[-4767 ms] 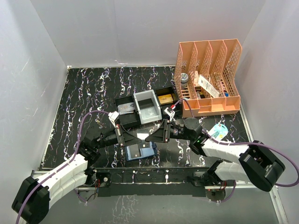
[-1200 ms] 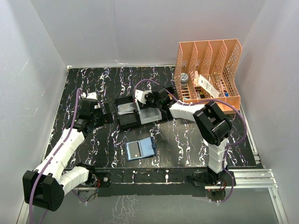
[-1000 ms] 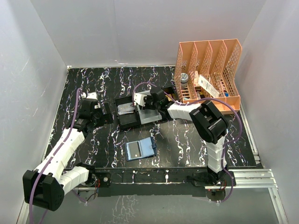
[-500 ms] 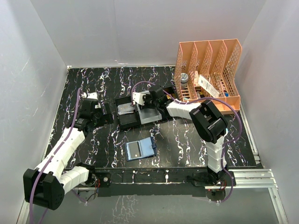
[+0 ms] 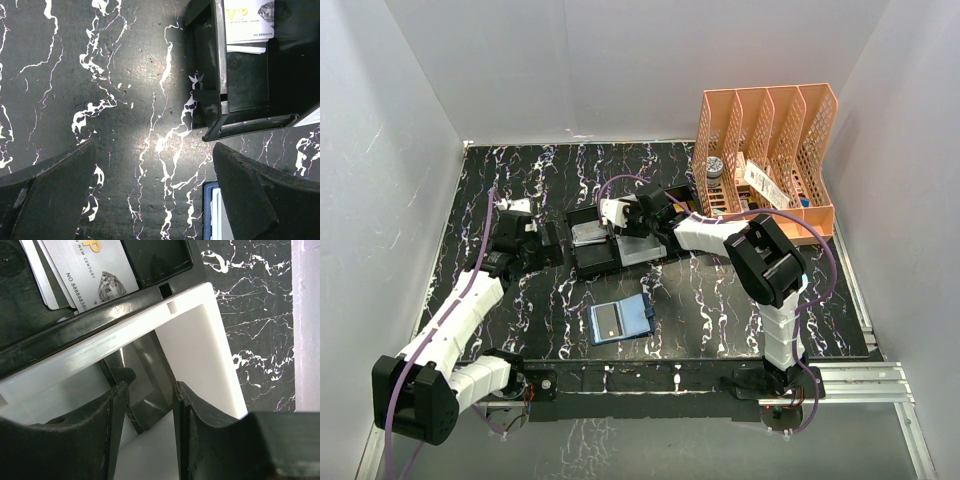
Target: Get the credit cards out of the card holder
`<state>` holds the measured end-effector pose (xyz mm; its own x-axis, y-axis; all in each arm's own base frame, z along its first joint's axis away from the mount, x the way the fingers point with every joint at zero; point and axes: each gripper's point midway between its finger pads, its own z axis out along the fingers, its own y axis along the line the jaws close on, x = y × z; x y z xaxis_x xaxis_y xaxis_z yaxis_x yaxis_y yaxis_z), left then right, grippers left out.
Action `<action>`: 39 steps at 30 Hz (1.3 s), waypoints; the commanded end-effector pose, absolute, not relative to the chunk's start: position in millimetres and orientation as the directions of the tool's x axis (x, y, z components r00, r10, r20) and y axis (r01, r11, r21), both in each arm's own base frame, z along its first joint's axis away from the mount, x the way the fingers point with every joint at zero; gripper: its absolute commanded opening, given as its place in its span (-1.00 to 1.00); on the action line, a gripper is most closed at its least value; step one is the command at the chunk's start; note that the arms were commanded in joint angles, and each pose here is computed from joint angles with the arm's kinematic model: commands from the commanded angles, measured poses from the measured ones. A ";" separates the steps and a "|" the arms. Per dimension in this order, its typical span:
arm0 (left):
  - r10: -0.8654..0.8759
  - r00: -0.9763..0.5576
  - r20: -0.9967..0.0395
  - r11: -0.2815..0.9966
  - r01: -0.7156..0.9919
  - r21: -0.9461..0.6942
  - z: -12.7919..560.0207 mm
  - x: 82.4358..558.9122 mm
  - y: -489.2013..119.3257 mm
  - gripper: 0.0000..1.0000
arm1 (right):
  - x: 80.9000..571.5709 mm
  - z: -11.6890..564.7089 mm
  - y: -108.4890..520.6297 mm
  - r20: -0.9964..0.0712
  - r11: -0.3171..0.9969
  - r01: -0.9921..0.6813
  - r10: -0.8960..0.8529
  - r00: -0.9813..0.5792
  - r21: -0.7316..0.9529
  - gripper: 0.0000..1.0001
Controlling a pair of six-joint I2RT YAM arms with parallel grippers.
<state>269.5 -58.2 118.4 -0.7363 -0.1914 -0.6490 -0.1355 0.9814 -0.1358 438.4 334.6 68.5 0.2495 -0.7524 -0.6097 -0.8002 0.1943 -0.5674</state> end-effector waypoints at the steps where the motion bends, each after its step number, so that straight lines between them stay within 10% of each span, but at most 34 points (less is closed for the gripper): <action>1: -0.185 -0.736 -0.651 0.983 -0.129 -0.133 120.6 271.5 -57.3 0.97 | 446.4 91.3 347.0 -0.633 0.214 -0.781 -0.722 0.279 -0.587 -0.19; 13: -0.184 -0.738 -0.649 0.983 -0.122 -0.141 120.6 271.6 -59.4 0.97 | 461.5 181.1 342.4 -0.796 0.515 -0.676 -0.578 0.180 -0.527 -0.09; 20: -0.187 -0.737 -0.649 0.981 -0.112 -0.155 121.6 271.0 -62.0 0.97 | 445.1 233.6 301.7 -0.974 0.896 -0.443 -0.120 -0.191 -0.024 0.25; 29: -0.187 -0.742 -0.644 0.980 -0.096 -0.173 121.1 271.0 -66.6 0.97 | 342.6 185.1 320.2 -0.584 0.702 -0.230 0.316 -0.748 0.674 0.45; 39: -0.185 -0.753 -0.632 0.978 -0.074 -0.197 118.8 269.6 -73.0 0.97 | 278.3 160.5 338.5 -0.334 0.499 -0.149 0.304 -0.892 0.854 0.34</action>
<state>267.8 -69.3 115.7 -0.7566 -0.1885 -0.6262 -0.0973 0.9794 -0.1772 290.2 315.4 118.7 -0.8785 0.2753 -0.3903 -0.1249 0.6563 0.7441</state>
